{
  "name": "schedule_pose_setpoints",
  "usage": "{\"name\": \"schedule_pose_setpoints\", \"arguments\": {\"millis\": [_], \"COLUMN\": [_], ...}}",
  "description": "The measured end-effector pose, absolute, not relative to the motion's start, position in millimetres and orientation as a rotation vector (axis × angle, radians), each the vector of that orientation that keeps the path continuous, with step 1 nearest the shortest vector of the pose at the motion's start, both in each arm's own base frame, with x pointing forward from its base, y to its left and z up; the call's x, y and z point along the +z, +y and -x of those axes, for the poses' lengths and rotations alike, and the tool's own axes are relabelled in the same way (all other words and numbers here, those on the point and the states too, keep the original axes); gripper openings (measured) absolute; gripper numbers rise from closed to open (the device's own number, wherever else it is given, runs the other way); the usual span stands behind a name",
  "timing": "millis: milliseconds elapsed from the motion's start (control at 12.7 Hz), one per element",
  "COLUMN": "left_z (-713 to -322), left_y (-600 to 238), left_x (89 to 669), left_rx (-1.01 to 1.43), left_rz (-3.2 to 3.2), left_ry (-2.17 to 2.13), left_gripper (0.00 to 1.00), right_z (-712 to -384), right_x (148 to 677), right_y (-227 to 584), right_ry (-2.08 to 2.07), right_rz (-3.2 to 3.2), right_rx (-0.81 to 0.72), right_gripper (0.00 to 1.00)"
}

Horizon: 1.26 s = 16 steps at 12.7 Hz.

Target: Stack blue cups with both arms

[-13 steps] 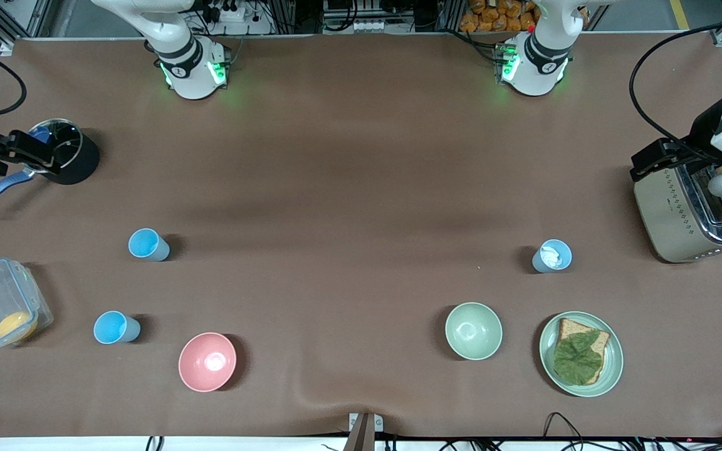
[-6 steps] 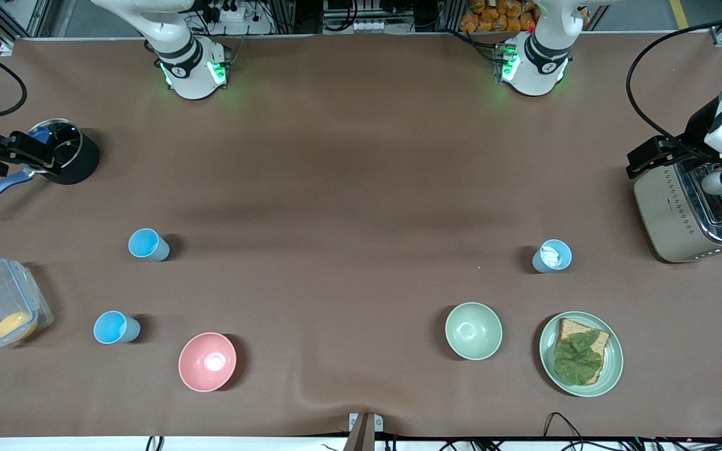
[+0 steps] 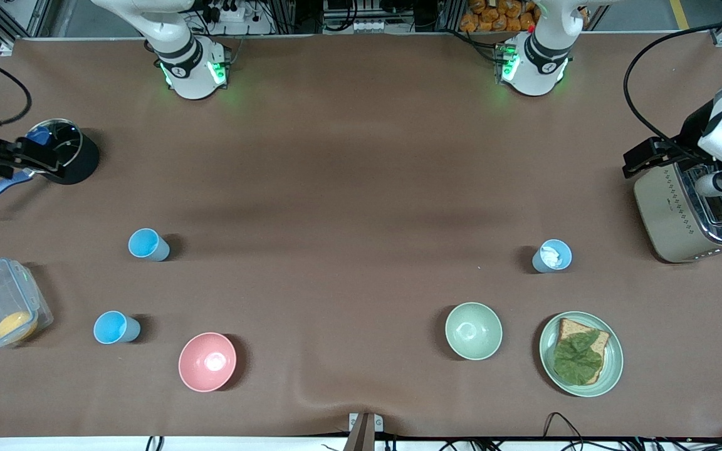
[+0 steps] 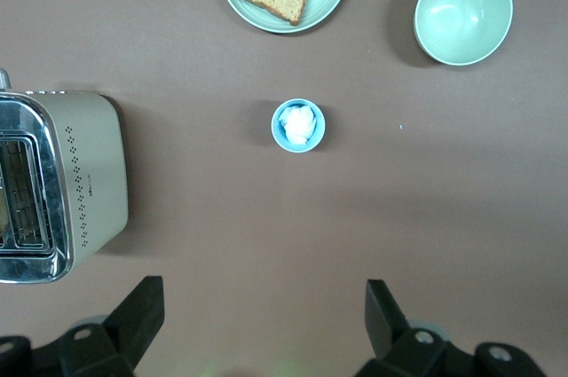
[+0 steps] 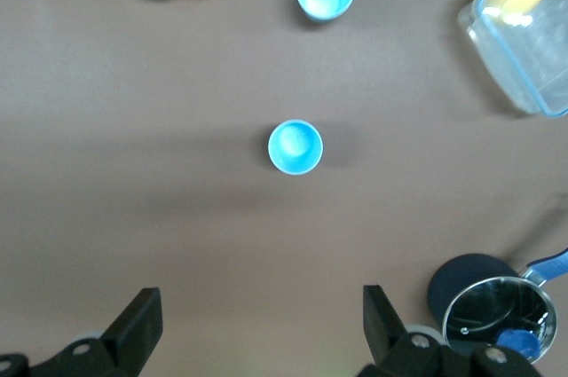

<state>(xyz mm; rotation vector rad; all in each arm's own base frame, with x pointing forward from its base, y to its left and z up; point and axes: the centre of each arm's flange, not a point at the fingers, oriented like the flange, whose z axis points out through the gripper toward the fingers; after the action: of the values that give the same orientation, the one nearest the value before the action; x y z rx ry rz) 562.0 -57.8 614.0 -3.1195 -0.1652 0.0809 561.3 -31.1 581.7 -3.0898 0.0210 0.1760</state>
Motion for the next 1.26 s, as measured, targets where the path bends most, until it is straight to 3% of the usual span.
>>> {"name": "schedule_pose_setpoints", "arguments": {"millis": [316, 632, 868, 1263], "left_z": [-560.8, -560.4, -559.1, -571.6], "left_y": [-59.6, -69.2, -85.6, -85.1], "left_x": [606.2, 603.1, 599.1, 574.3], "left_rx": [0.123, 0.132, 0.142, 0.182], "left_rz": [3.115, 3.114, 3.109, 3.107], "left_ry": [-0.159, -0.148, -0.165, -0.174], "left_gripper": [1.0, 1.0, 1.0, 1.0], "right_z": [-600.2, -630.7, -622.3, -609.4], "right_x": [471.5, 373.8, 323.7, 288.6], "right_y": [-32.9, -36.1, -36.6, -70.7], "right_ry": [0.028, 0.039, 0.044, -0.059], "right_rz": [3.07, 3.064, 3.065, 3.065], "right_rx": [0.345, 0.398, 0.408, 0.314], "right_gripper": [1.0, 1.0, 1.0, 1.0]}}
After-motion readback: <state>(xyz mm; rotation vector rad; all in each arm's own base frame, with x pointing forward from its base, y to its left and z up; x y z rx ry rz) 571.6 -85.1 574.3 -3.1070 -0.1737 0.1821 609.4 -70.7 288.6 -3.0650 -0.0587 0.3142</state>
